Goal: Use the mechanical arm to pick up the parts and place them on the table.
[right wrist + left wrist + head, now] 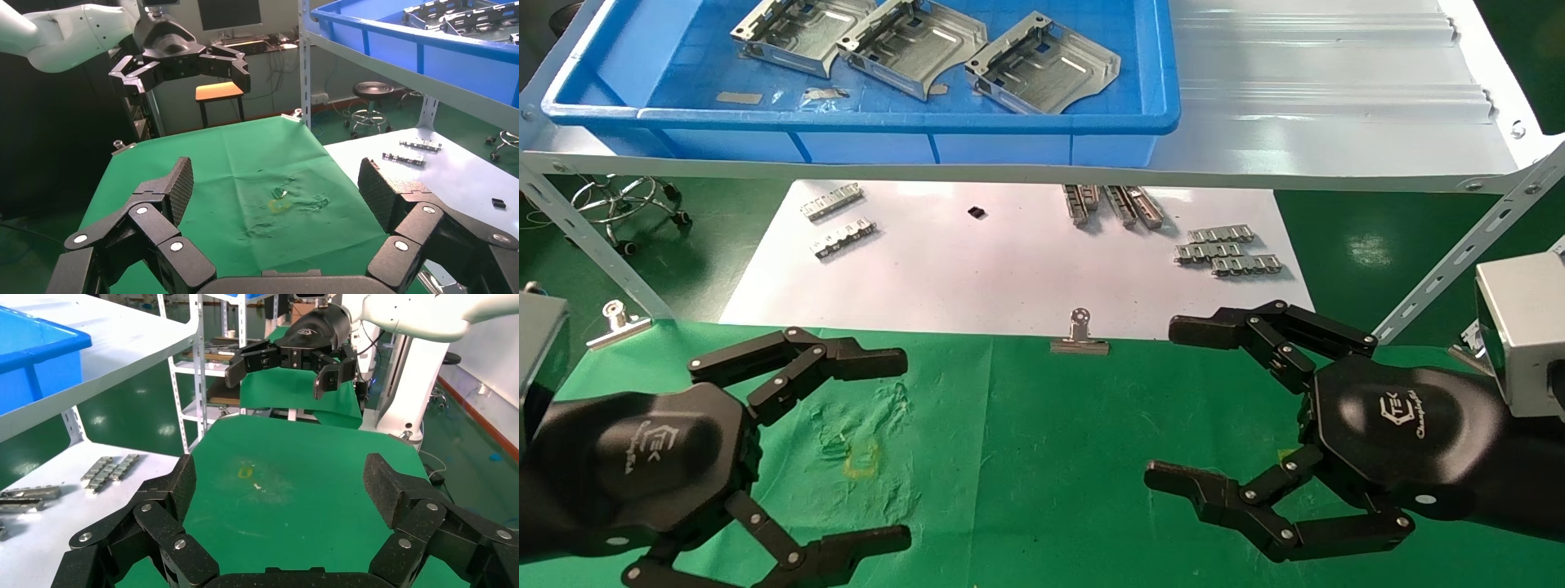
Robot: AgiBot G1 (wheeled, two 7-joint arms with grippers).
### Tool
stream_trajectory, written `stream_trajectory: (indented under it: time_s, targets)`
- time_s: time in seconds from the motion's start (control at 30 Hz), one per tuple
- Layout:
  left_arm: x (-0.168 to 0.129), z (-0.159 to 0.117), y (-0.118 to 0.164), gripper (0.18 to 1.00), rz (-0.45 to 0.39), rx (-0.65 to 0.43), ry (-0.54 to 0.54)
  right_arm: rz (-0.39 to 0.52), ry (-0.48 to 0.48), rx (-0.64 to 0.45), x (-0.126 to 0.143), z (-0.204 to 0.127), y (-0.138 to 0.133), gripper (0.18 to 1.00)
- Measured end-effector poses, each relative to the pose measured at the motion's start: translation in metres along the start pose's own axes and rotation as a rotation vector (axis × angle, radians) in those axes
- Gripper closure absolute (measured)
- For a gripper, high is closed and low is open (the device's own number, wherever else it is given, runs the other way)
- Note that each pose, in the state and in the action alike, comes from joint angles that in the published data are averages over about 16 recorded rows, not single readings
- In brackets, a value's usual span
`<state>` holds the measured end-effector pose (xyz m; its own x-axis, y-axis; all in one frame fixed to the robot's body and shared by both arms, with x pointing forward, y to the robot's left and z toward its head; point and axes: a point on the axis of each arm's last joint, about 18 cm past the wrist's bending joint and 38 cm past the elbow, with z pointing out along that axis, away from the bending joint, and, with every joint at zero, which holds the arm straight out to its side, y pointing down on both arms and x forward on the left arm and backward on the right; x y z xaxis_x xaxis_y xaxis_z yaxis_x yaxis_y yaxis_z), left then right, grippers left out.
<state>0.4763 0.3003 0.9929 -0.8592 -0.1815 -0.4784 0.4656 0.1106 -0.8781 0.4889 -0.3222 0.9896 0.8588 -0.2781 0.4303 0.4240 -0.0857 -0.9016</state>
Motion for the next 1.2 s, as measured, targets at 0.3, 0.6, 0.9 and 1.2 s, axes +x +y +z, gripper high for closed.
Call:
stream_trajectory:
  time_s: [0.3,0.6,0.9,1.2]
  targets:
    - [0.000,0.000,0.000,0.183,0.000,0.000,0.000,0.000,0.000,0.000,0.000,0.000,0.000,0.178]
    - [-0.001,0.000,0.000,0.183,-0.001,0.002,-0.003,0.000,0.000,0.000,0.000,0.000,0.000,0.178]
    - [-0.014,0.008,-0.005,0.183,0.008,0.037,-0.047,0.000,0.000,0.000,0.000,0.000,0.000,0.191]
    - [-0.056,0.030,-0.023,0.183,0.032,0.110,-0.158,0.000,0.000,0.000,0.000,0.000,0.000,0.263]
